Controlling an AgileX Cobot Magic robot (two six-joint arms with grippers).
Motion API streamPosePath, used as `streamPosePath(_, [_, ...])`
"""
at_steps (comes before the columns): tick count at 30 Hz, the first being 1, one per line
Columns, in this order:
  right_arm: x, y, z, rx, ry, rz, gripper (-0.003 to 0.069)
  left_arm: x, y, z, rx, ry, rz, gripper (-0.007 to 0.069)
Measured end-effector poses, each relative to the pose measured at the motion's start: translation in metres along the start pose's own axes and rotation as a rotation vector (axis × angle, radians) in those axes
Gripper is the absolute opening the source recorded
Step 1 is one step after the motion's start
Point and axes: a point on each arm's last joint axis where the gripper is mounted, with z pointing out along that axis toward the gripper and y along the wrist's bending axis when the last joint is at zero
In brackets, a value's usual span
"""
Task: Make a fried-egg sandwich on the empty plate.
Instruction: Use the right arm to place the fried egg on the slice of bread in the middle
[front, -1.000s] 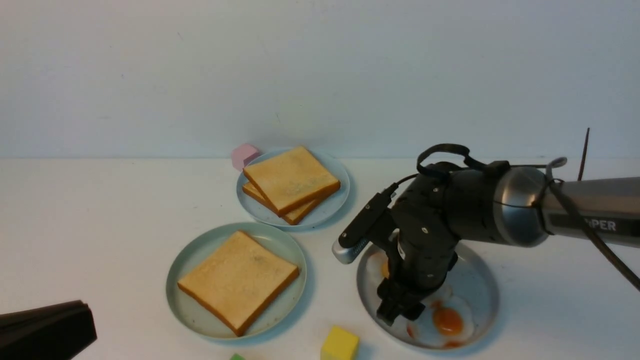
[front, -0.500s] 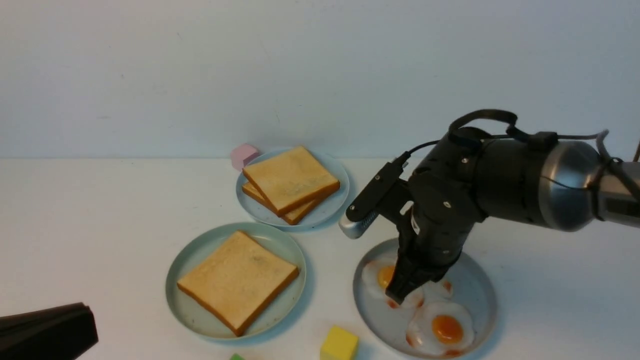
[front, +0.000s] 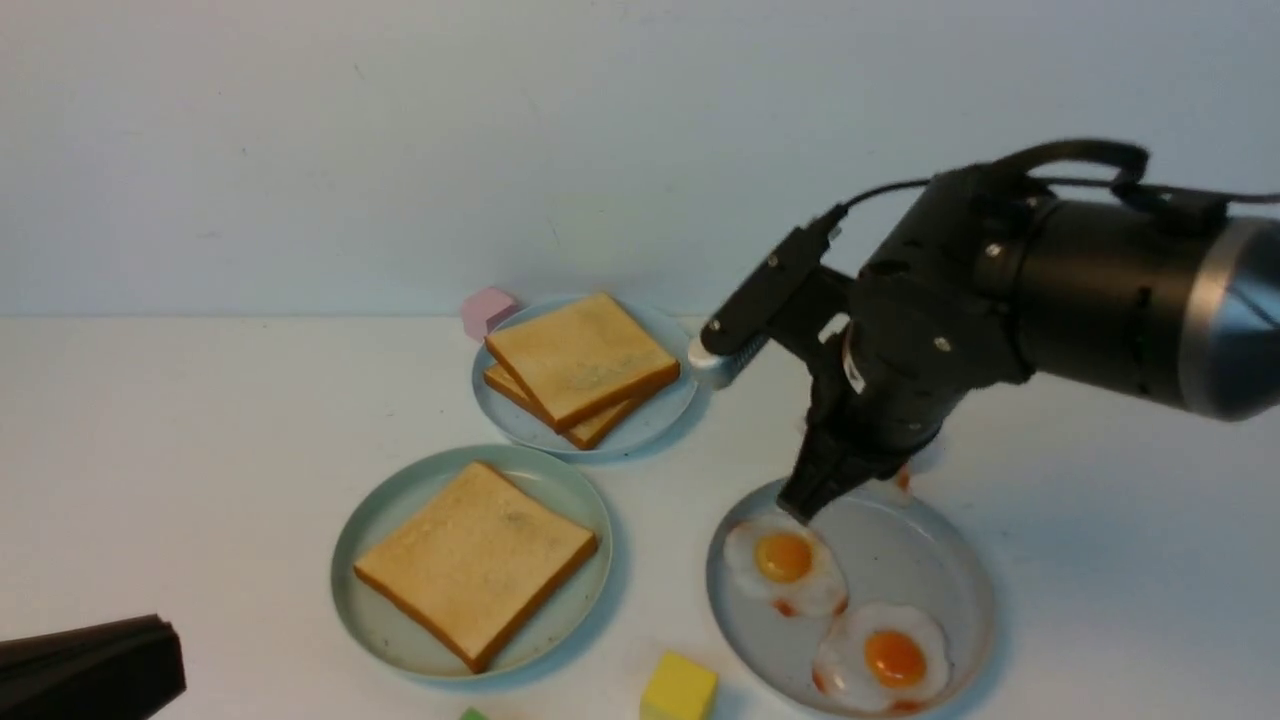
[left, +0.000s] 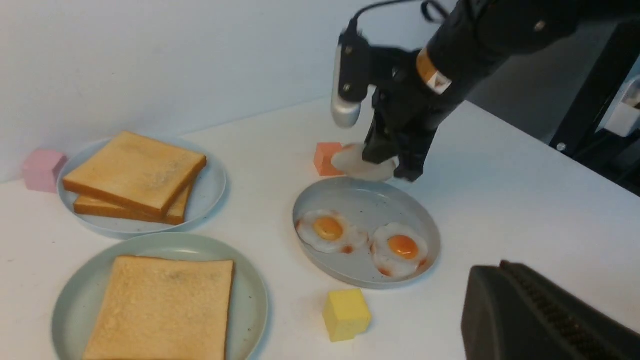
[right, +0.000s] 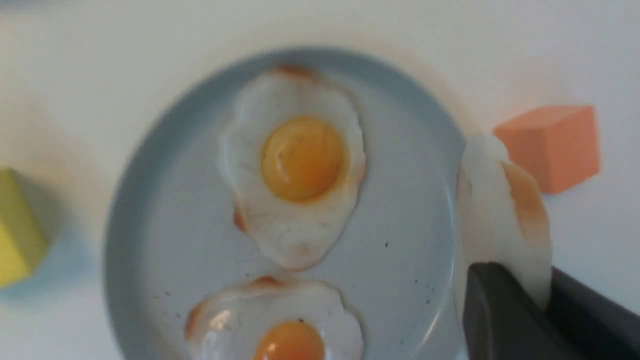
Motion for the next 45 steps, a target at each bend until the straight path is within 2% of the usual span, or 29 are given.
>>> streamPosePath(3, [-0.022,0.023,-0.03,-0.071,-0.11,-0.018,0.0065,0.002,0.003,0.0,-0.036,0.018,-0.016,-0.0013])
streamPosePath(6, [-0.053,0.063,-0.045,-0.165,-0.226,-0.074,0.0065,0.007,0.011,-0.001,-0.118,0.071,-0.055,-0.0013])
streamPosePath(11, [-0.083,0.101,-0.024,-0.211,-0.247,-0.125,0.0065,0.012,0.02,-0.003,-0.235,0.122,-0.113,-0.0012])
streamPosePath(15, [-0.1,0.117,0.003,-0.218,-0.235,-0.139,0.0065,0.013,0.023,-0.004,-0.268,0.128,-0.118,-0.0012])
streamPosePath(21, [-0.113,0.125,0.025,-0.201,-0.226,-0.152,0.0065,0.013,0.023,-0.004,-0.269,0.124,-0.126,-0.001])
streamPosePath(30, [-0.115,0.129,0.054,-0.12,-0.196,-0.229,0.0065,0.013,0.023,-0.004,-0.268,0.123,-0.127,-0.001])
streamPosePath(41, [-0.114,0.133,0.063,-0.111,-0.189,-0.218,0.0067,0.013,0.023,-0.004,-0.266,0.124,-0.13,-0.001])
streamPosePath(45, [-0.114,0.135,0.064,-0.133,-0.185,-0.191,0.0127,0.013,0.023,-0.004,-0.264,0.124,-0.135,-0.001])
